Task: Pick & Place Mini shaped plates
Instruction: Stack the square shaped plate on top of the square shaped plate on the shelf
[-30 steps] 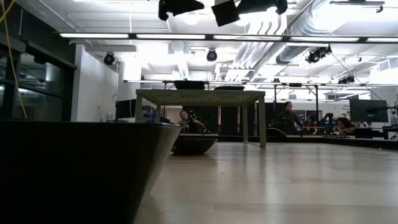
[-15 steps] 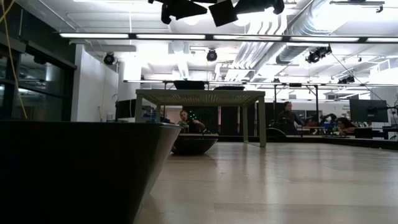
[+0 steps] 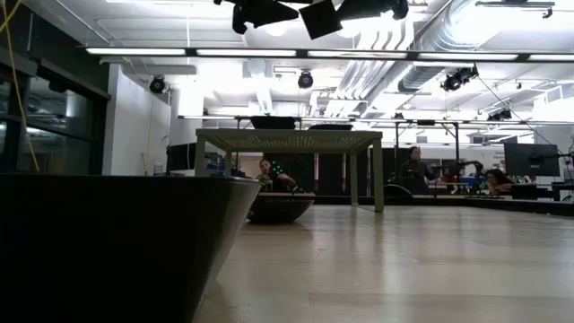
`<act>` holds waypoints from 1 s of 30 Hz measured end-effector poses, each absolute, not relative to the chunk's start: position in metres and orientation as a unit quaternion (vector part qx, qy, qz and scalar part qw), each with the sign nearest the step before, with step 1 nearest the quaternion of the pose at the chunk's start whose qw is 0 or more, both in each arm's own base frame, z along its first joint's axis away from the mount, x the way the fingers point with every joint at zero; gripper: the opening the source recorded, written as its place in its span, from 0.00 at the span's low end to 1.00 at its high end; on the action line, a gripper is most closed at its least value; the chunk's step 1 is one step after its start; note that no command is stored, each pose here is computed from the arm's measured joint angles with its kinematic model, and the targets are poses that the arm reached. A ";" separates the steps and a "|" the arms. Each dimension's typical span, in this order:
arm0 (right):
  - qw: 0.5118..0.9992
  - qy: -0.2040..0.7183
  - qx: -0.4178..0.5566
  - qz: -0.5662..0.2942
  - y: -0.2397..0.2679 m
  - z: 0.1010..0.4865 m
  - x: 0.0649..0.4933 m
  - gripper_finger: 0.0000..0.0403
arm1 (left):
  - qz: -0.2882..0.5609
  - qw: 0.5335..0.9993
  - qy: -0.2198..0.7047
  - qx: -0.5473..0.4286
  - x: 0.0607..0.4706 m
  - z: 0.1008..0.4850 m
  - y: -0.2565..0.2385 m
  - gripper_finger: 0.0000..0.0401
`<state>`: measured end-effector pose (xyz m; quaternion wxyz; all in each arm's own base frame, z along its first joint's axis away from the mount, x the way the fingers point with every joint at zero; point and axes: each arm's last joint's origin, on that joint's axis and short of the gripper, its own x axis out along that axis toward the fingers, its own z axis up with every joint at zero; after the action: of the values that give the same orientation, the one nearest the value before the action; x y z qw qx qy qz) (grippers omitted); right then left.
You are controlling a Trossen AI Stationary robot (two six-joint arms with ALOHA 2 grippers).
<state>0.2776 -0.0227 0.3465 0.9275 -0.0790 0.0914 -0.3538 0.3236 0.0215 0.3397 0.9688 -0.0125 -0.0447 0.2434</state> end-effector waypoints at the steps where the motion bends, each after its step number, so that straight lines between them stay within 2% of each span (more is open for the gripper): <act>1: 0.928 0.092 -0.079 -0.353 -0.023 0.346 0.278 0.00 | 0.243 0.969 -0.044 -0.012 0.324 0.340 0.021 0.54; 23: 0.932 0.101 -0.094 -0.334 -0.022 0.342 0.282 0.00 | 0.267 0.962 -0.044 -0.042 0.327 0.333 0.023 0.54; 30: 0.923 0.100 -0.102 -0.358 -0.023 0.342 0.284 0.00 | 0.317 0.944 -0.051 -0.072 0.328 0.330 0.026 0.54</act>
<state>0.2836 -0.0232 0.3423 0.9229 -0.1017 0.0996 -0.3577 0.3284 0.0258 0.3297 0.9444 -0.0723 -0.0514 0.3166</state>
